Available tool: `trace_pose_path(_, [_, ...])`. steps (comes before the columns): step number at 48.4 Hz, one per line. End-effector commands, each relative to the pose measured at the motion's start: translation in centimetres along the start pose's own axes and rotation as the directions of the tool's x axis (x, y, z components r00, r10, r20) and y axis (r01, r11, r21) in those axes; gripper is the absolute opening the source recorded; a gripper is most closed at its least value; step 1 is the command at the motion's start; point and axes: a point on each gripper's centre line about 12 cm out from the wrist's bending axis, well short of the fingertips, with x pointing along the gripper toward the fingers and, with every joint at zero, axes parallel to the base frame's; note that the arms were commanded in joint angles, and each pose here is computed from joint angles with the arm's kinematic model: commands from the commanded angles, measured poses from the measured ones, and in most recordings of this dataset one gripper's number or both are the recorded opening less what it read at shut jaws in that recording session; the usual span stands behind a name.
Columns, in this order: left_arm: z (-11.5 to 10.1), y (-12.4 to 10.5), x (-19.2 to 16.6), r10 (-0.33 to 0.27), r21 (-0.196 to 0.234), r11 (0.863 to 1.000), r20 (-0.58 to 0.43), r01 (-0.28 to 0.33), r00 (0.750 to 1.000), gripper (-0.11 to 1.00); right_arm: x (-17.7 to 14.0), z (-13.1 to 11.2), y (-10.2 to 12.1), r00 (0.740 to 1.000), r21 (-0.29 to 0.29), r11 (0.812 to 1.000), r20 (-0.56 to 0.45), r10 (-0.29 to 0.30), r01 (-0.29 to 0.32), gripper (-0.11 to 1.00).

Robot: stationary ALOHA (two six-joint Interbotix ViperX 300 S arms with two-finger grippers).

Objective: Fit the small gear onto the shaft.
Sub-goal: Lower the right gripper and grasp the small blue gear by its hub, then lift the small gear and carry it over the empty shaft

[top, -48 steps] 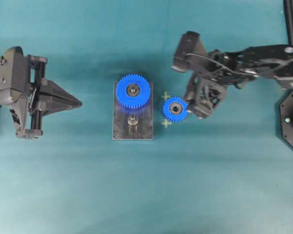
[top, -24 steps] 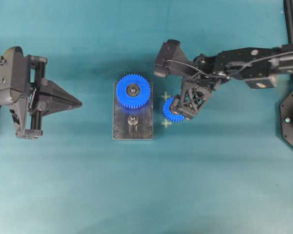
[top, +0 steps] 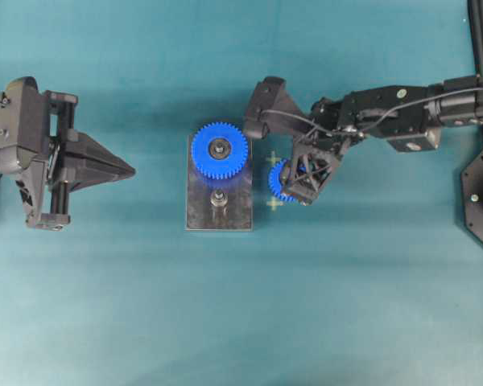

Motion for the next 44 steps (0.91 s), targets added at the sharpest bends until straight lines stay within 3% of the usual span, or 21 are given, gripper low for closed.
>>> trace_pose_path(1, [0.7,-0.1,-0.1,-0.002,0.005,1.000,0.023,0.002,1.000,0.00,-1.1,0.9,0.4,1.000,0.010,1.000,0.022,0.008,-0.008,0.46])
trace_pose_path(4, [0.7,-0.1,-0.2,-0.002,0.004,1.000,0.023,0.002,1.000,0.00,-1.9,1.4,0.8,1.000,0.012,1.000,0.025,0.015,-0.016,0.36])
trace_pose_path(11, [0.8,-0.1,-0.2,-0.002,0.005,1.000,0.026,0.002,1.000,0.00,-5.0,3.0,2.2,0.998,0.011,0.999,0.050,0.037,-0.037,0.36])
trace_pose_path(24, [0.8,-0.1,-0.2,-0.002,0.005,1.000,0.026,0.002,1.000,0.00,-9.2,6.7,5.2,0.991,-0.043,0.996,0.107,0.078,-0.074,0.36])
trace_pose_path(37, [0.7,-0.1,-0.2,-0.003,-0.003,1.000,0.024,0.003,1.000,0.00,-9.0,10.4,7.4,0.985,-0.088,0.992,0.142,0.101,-0.089,0.36])
trace_pose_path(44, [0.7,-0.1,-0.2,-0.003,-0.002,1.000,0.024,0.003,1.000,0.00,-7.6,10.6,7.9,0.990,-0.096,0.992,0.105,0.096,-0.086,0.36])
